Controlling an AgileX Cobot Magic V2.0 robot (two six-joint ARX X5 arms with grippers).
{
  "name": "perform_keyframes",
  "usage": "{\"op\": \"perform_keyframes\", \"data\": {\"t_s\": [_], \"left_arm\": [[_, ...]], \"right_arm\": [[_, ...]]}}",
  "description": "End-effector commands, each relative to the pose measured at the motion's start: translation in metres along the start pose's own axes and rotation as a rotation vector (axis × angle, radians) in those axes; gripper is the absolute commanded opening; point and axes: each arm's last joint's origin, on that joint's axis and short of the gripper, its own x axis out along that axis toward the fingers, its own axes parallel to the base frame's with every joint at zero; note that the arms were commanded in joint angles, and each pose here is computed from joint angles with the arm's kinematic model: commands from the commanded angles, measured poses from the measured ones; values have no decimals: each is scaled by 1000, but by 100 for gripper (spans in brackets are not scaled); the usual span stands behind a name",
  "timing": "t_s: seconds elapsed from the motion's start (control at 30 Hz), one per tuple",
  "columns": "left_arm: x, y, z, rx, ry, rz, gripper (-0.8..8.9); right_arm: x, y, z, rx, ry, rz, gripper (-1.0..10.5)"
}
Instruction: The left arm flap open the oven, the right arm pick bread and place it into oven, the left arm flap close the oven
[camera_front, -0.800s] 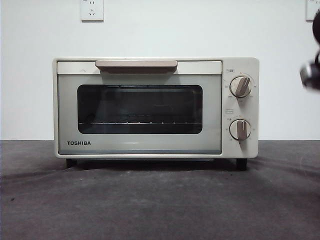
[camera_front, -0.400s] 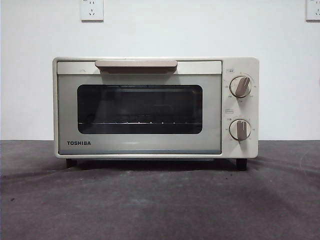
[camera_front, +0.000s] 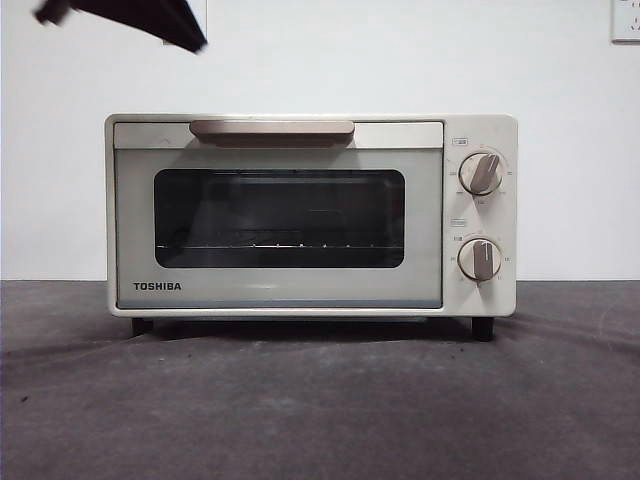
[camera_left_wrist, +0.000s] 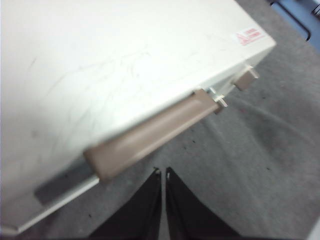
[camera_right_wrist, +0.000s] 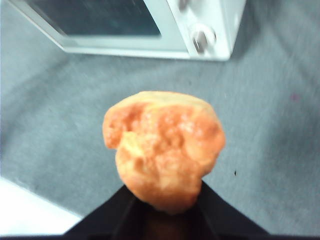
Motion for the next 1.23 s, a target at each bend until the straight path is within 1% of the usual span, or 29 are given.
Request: {"op": "perform_keyframes", "data": {"t_s": [0.03,0.17,0.33,0.63,0.8,0.93,1.07,1.23], "left_arm": [[16,1,14,58,9,-4,16],[36,2,22,83,39,-15,16],[55,6,24,102,58,-18,16],[81,13,18,88,117,-21,15],[84,9,14,84,157,-25,15],[84,6,8,82,213,-14,15],[84,-1,0,104,287,5,15],[80,-7,-4,115,332,31,15]], "right_arm": [[-8,4,0,-17,-48,21,86],[-13,5,-3,-16,-73,27,87],[-13,5,-3,-10,-73,28,87],[-13,5,-3,-10,-73,28,87],[-13,5,-3,-10,-72,28,86],[-13,5,-3,-10,-73,27,87],[-13,5,-3,-10,-73,27,87],[-13,5,-3,-9,-73,27,87]]}}
